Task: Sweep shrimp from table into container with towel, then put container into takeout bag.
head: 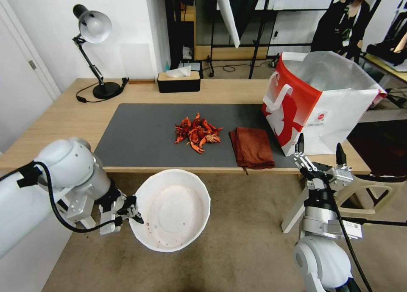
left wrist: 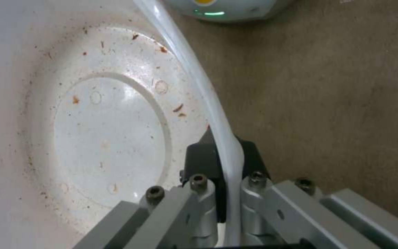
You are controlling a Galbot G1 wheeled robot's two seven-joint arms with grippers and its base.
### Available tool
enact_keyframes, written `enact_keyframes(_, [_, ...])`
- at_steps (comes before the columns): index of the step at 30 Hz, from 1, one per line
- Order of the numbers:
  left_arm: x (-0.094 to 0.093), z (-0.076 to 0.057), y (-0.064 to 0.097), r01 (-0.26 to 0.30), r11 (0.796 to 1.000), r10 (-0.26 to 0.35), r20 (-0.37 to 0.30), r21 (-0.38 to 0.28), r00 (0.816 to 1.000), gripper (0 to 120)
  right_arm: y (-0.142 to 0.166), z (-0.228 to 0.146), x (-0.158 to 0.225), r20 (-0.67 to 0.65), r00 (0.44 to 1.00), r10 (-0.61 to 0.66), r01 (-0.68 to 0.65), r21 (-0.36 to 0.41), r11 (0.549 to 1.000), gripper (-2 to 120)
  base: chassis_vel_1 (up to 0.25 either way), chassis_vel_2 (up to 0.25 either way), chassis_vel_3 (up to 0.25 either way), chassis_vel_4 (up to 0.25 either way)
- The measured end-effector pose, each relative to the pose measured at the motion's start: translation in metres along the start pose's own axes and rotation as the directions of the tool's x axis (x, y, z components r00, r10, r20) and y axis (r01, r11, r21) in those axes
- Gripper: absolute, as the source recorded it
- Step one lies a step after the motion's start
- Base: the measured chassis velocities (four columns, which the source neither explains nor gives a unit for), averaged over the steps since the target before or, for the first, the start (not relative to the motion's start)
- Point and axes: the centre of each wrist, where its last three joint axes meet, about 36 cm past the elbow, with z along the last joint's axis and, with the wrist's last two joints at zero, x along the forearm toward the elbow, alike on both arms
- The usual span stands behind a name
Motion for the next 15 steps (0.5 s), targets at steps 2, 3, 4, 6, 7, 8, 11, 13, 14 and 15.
enact_keyframes(2, [-0.010,0.004,-0.002,-0.002,1.000,0.002,0.006,0.012,1.000,0,0.000,0.000,0.001,-0.001,1.000,0.000,0.000,0.002,1.000,100,0.000,0.000,0.000,0.000])
enact_keyframes(3, [-0.010,0.004,-0.002,-0.002,1.000,0.002,0.006,0.012,1.000,0,0.000,0.000,0.001,-0.001,1.000,0.000,0.000,0.002,1.000,100,0.000,0.000,0.000,0.000])
enact_keyframes(4, [-0.014,0.005,-0.003,-0.003,1.000,0.003,0.011,0.018,1.000,0,0.000,0.000,0.001,-0.002,1.000,0.000,0.000,0.002,1.000,100,0.000,0.000,0.000,0.000])
enact_keyframes(6, [-0.023,0.007,-0.004,-0.004,1.000,0.003,0.023,0.028,1.000,0,0.000,0.000,0.001,-0.003,1.000,-0.001,0.001,0.003,1.000,100,0.000,0.000,0.000,0.000])
enact_keyframes(7, [-0.023,0.007,-0.004,-0.004,1.000,0.003,0.023,0.028,1.000,0,0.000,0.000,0.001,-0.003,1.000,-0.001,0.001,0.003,1.000,100,0.000,0.000,0.000,0.000])
enact_keyframes(8, [-0.032,0.009,-0.006,-0.005,0.999,0.003,0.036,0.039,0.999,0,-0.001,0.000,0.001,-0.003,1.000,-0.001,0.001,0.006,1.000,100,0.000,0.000,0.000,0.000])
enact_keyframes(11, [-0.041,0.013,-0.007,-0.005,0.999,0.003,0.047,0.052,0.999,0,-0.002,-0.001,0.001,-0.001,1.000,-0.001,0.001,0.008,1.000,100,0.000,0.000,0.000,0.000])
enact_keyframes(13, [-0.044,0.015,-0.008,-0.005,0.998,0.002,0.049,0.057,0.999,0,-0.002,-0.001,0.000,-0.002,1.000,-0.001,0.001,0.009,1.000,100,0.000,0.000,0.000,0.000])
enact_keyframes(14, [-0.050,0.020,-0.009,-0.004,0.998,0.000,0.052,0.070,0.999,0,-0.002,-0.001,0.000,-0.001,1.000,-0.001,0.001,0.008,1.000,100,0.000,0.000,0.000,0.000])
enact_keyframes(15, [-0.053,0.023,-0.009,-0.003,0.997,-0.001,0.051,0.078,0.999,0,-0.003,-0.001,-0.001,-0.001,1.000,-0.001,0.001,0.008,1.000,100,0.000,0.000,0.000,0.000])
